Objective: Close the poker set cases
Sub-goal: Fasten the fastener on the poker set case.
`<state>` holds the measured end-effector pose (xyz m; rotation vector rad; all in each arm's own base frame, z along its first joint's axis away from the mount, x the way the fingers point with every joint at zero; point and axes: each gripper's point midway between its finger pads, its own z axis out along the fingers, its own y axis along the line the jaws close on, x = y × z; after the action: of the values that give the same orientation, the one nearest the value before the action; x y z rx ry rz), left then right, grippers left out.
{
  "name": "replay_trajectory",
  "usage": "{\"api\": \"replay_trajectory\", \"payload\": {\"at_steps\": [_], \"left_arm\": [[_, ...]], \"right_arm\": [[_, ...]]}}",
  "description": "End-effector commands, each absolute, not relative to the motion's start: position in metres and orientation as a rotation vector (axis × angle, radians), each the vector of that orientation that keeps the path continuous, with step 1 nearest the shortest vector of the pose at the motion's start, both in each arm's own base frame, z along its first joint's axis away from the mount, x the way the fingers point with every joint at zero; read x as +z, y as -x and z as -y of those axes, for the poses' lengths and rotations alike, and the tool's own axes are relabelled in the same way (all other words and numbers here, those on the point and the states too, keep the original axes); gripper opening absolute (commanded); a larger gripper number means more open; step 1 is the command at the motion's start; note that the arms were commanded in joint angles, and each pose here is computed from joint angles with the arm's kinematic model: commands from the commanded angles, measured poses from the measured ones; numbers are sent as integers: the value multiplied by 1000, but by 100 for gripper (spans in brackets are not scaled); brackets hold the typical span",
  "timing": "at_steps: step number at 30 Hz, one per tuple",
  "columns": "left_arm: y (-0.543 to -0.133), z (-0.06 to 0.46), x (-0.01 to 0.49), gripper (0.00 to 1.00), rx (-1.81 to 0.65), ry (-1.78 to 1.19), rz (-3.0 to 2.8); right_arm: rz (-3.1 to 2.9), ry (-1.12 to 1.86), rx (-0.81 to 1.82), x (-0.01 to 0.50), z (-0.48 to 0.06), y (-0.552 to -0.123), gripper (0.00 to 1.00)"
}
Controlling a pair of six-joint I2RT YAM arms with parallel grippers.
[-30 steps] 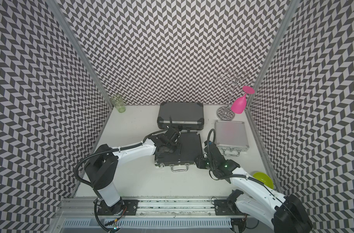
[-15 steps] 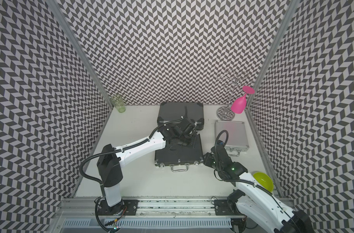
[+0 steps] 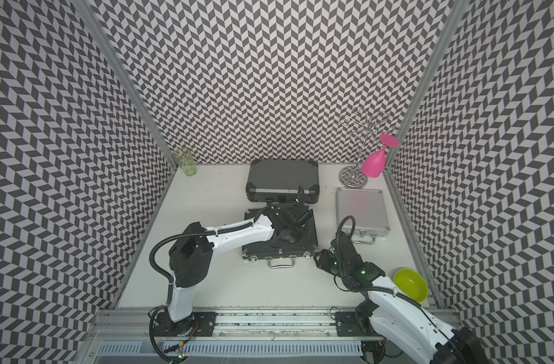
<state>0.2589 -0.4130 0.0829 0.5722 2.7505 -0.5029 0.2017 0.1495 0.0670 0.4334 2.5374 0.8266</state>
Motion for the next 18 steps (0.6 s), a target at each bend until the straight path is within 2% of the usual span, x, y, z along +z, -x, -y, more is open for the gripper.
{"api": "replay_trajectory", "payload": {"at_steps": [1,7,18], "left_arm": [[-240,382,31,3,-347,-577,-2897],[-234,372,23,2,-336,-581,-2923],[-245,368,33,2,-366,-542,-2907]], "right_arm": [[-2420,-452,964,95,-165,-219,41],[-2365,-450,1001,114,-172,-232,42],[-2468,-482,973,70,-176,-213,34]]}}
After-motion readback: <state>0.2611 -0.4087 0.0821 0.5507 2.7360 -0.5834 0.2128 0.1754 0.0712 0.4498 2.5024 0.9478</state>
